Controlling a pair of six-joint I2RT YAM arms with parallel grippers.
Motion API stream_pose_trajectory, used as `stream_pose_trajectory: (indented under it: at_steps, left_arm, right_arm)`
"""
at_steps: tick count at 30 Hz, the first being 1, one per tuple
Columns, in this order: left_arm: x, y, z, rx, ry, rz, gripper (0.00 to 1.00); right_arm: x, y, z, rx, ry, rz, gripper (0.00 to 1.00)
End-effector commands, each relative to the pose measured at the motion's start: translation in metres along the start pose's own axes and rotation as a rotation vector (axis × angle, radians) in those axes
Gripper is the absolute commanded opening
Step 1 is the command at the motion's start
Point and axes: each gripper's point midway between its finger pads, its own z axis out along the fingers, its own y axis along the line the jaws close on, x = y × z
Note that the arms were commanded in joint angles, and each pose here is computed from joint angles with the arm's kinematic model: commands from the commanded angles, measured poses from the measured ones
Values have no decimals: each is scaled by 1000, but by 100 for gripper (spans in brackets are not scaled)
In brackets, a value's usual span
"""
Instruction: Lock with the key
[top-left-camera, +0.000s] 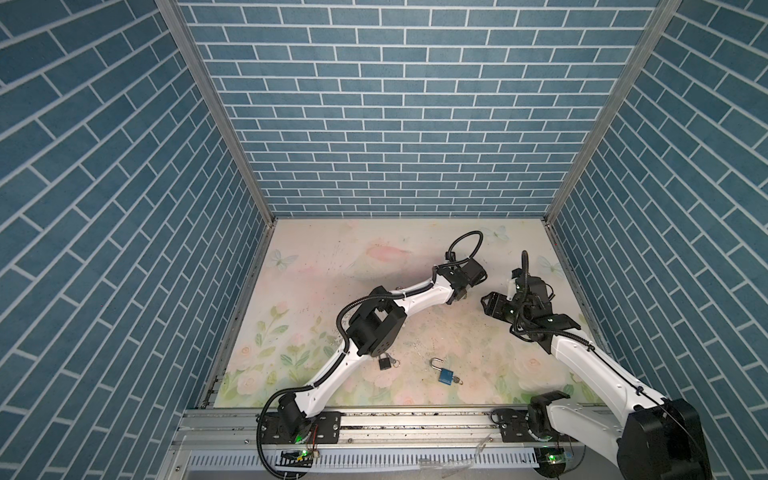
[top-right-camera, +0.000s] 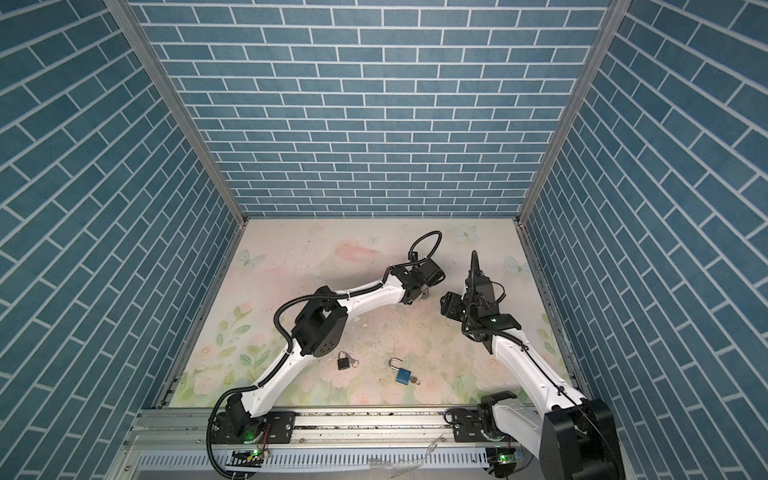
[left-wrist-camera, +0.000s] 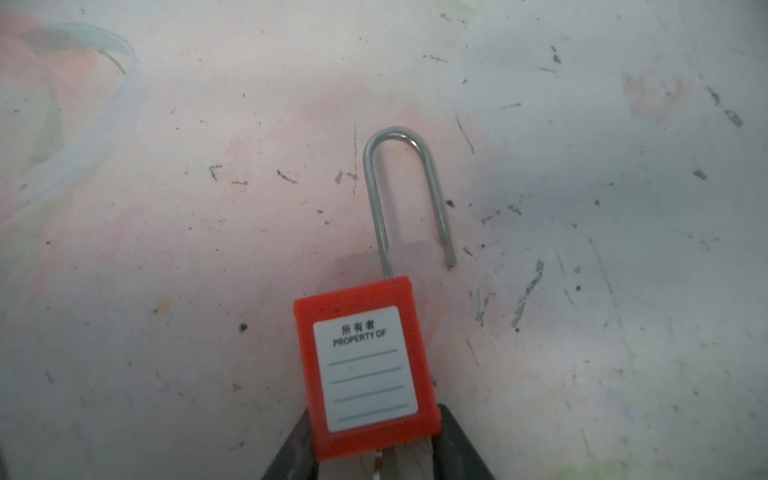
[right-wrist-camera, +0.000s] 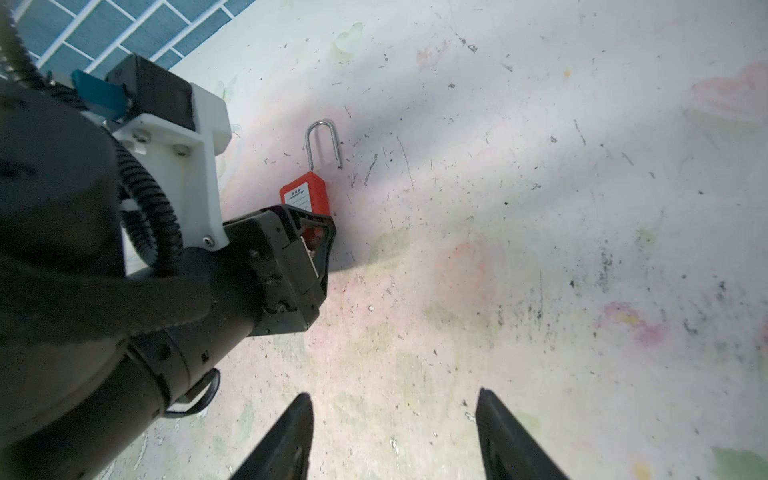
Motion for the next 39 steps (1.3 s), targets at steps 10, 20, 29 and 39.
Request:
stream_pose_trajectory:
  at_steps: [10, 20, 29, 39]
  left_arm:
    - [-34, -1, -60, 163, -147, 117, 28]
    - [-50, 26, -193, 600, -483, 411, 29]
    - [14, 66, -270, 780, -661, 899, 34]
    - [29, 102, -260, 543, -808, 1225, 36]
  right_arm:
    - [-24, 16, -25, -37, -64, -39, 61]
    - [-63, 65, -84, -186, -120, -74, 61]
    - [-39, 117, -132, -446, 93, 0, 58]
    - [-3, 141, -145, -627, 314, 147, 56]
